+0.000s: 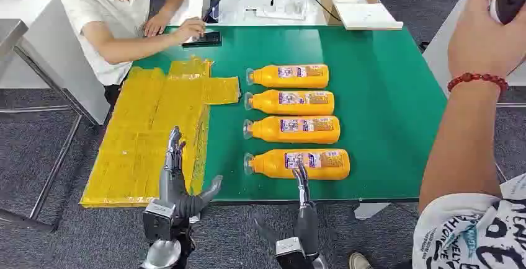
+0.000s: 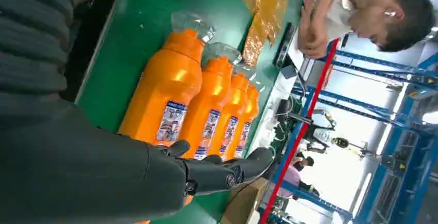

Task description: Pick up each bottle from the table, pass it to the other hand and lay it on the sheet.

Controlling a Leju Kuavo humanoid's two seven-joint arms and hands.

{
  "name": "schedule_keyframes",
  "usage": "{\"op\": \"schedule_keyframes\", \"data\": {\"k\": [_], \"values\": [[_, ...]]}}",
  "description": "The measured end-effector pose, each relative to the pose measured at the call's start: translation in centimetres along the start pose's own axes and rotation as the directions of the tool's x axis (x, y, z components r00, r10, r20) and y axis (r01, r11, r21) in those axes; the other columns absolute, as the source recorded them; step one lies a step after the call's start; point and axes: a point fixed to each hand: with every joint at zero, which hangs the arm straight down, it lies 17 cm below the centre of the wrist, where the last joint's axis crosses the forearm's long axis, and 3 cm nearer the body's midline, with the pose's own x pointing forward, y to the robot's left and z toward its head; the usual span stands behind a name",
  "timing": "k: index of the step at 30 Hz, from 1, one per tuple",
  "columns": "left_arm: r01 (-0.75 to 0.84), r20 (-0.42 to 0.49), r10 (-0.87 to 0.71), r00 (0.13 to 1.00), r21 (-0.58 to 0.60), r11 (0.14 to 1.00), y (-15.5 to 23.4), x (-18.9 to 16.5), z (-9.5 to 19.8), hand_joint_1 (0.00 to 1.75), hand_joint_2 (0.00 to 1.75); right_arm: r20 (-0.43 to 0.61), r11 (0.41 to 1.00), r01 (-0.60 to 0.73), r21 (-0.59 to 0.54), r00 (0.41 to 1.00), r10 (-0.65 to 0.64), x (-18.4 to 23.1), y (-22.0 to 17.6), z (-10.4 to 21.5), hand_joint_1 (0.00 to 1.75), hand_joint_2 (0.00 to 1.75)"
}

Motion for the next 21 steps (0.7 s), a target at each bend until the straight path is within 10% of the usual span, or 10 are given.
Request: {"op": "schedule_keyframes", "data": {"k": [21], "values": [[-0.001,0.001,0.001,1.0,-0.018,1.0,-1.3,0.3,0.5,0.0,1.75,0.068,0.991,-0.099,0.089,0.993,0.094,0.3,1.8,-0.6,0.0,1.75]]}}
